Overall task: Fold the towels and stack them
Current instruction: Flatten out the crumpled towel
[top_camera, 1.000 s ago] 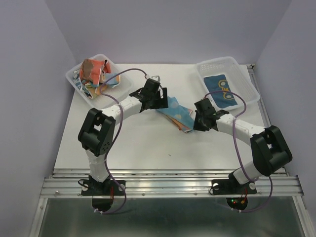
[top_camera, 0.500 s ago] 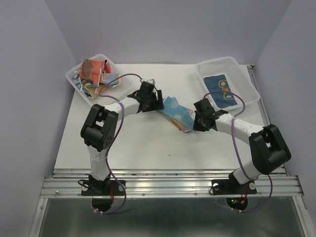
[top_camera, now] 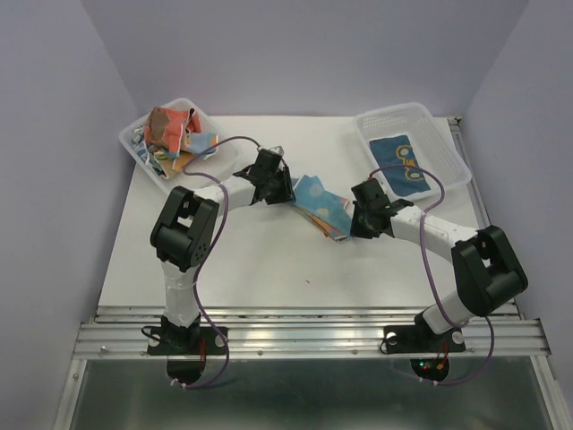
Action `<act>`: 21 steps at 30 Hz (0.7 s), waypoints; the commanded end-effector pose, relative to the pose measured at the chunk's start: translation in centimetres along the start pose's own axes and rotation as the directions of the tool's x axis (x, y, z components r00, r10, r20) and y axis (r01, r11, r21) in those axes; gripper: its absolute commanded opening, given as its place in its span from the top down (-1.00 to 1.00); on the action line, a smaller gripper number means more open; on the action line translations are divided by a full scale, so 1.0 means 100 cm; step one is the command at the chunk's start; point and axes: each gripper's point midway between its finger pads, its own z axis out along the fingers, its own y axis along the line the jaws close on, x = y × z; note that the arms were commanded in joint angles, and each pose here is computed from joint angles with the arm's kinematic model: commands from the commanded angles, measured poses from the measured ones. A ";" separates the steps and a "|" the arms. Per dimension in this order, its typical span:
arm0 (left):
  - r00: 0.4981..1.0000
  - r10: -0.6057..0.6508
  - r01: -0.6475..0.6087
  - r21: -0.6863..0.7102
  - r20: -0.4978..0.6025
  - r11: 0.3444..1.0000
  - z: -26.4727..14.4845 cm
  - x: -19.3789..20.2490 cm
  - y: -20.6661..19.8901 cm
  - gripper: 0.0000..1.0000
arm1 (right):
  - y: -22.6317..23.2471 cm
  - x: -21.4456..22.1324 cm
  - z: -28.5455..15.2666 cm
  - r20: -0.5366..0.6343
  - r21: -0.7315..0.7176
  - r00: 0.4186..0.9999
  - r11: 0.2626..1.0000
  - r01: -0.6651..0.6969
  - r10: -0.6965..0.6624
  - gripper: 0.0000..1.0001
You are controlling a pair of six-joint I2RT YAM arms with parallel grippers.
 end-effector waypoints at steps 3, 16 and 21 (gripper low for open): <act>0.999 -0.004 0.002 0.050 0.034 0.999 -0.009 -0.012 -0.015 0.17 | 0.010 -0.026 -0.005 0.069 -0.025 0.998 1.000 -0.009 0.011 0.95; 0.999 -0.035 0.033 0.059 0.036 0.998 -0.037 0.000 -0.013 1.00 | 0.008 -0.029 -0.014 0.083 -0.023 0.996 1.000 -0.010 0.012 0.99; 0.992 -0.042 0.025 0.138 0.118 0.990 -0.078 -0.011 -0.028 1.00 | 0.016 -0.037 -0.040 0.122 -0.089 0.992 0.995 0.034 -0.023 0.99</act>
